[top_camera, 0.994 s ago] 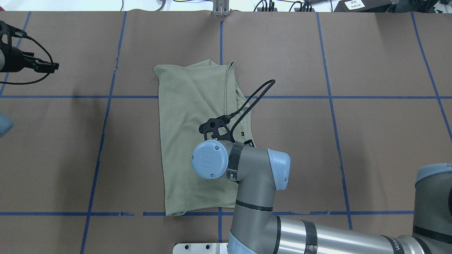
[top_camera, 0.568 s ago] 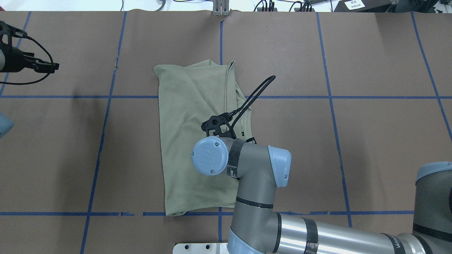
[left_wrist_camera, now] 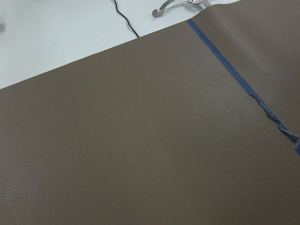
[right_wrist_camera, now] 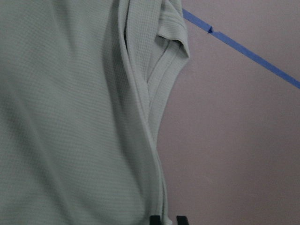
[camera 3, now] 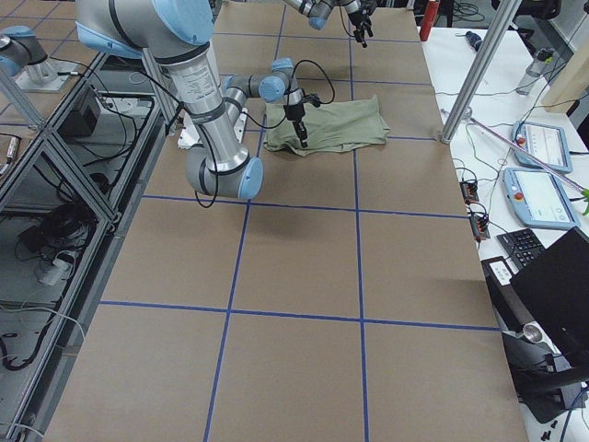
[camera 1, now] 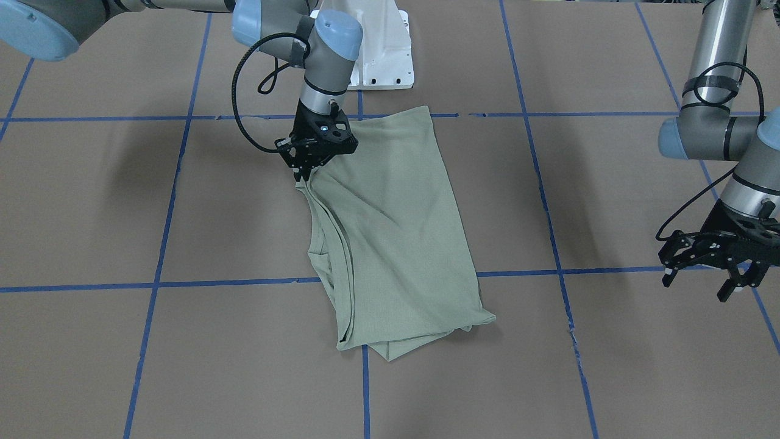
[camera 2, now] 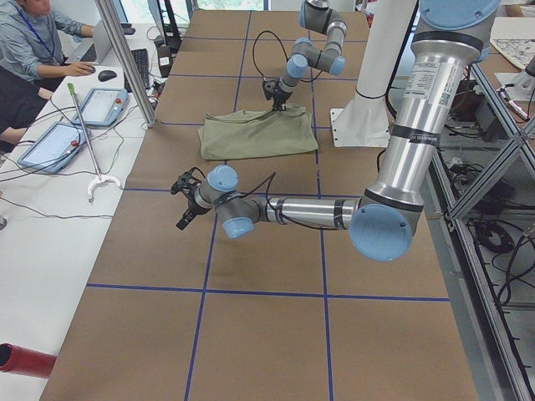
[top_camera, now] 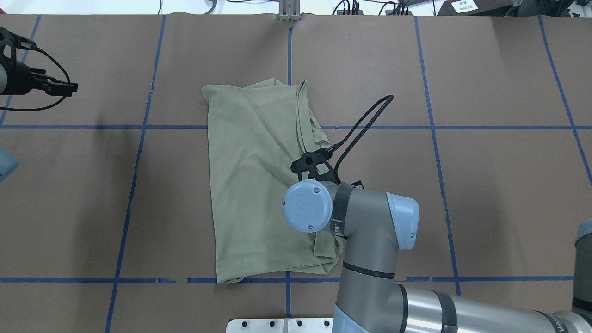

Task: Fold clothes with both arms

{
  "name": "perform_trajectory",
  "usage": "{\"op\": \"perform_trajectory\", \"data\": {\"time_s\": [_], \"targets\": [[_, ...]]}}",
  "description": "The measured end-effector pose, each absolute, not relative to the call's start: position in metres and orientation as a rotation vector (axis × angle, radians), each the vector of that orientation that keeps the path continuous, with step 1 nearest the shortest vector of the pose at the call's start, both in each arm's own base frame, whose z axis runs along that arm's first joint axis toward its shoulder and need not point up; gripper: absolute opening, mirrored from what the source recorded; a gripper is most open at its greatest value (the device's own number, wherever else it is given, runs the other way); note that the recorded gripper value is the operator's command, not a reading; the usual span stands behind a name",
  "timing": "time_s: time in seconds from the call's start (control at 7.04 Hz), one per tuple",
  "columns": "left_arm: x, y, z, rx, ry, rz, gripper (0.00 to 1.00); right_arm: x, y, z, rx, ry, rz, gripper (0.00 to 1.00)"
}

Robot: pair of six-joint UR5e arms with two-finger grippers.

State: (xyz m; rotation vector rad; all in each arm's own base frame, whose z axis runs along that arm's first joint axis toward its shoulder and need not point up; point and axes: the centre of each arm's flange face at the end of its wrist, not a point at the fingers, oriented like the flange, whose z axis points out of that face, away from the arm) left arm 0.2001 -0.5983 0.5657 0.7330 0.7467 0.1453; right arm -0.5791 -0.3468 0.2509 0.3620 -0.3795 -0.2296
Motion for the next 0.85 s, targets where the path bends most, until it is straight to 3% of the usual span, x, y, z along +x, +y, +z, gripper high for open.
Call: {"op": "perform_trajectory", "data": {"time_s": [0.28,0.85], "targets": [[0.199,-0.599,0.565,0.734,0.747,0.145,1.0,-0.558,-0.344,0.252,0.373,-0.399,-0.221,1.0],[0.199,-0.598,0.565,0.735,0.748,0.145,1.0,-0.572,-0.322,0.189,0.332,-0.577,-0.102,1.0]]}}
